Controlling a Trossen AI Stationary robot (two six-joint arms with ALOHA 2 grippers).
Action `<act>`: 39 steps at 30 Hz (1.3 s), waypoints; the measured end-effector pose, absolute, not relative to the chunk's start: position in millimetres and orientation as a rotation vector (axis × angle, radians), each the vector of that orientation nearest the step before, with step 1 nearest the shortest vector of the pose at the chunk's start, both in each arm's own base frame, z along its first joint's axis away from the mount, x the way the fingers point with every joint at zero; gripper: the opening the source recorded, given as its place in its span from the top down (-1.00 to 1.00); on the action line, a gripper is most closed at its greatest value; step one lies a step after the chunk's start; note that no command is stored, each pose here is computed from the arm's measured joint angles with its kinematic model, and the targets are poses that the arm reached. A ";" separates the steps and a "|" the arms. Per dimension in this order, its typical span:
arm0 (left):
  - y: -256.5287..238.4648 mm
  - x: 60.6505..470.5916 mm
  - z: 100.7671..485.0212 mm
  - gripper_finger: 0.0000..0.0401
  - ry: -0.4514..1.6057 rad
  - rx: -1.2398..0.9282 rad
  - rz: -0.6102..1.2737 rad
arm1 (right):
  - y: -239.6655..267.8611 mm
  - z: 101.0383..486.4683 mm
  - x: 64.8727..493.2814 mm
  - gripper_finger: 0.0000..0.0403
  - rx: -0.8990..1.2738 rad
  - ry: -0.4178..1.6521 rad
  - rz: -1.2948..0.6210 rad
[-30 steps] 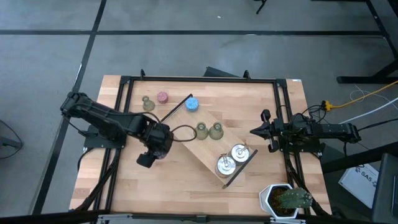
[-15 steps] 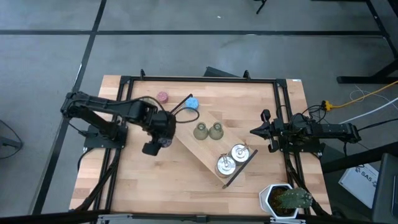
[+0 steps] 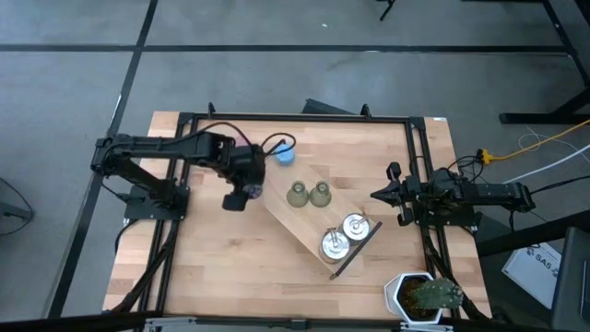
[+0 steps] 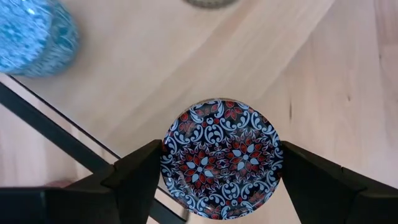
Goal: Pick & Place candle stick holders
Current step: Put the black red scented candle on the shelf
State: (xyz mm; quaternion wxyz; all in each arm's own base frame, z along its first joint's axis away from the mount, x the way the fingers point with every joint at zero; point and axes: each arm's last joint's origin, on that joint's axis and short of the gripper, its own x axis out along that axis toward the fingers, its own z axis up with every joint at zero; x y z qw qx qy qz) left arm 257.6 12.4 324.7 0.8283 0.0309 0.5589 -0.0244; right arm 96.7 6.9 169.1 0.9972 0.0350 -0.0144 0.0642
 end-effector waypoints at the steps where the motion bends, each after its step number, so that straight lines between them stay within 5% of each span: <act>1: 14.2 258.3 324.6 -0.47 1.182 0.071 -0.051 | 6.9 169.1 96.7 1.00 0.070 -0.029 0.129; 39: 37.6 273.3 324.6 -0.47 1.060 0.459 -0.221 | 6.9 169.1 96.7 1.00 0.070 -0.029 0.128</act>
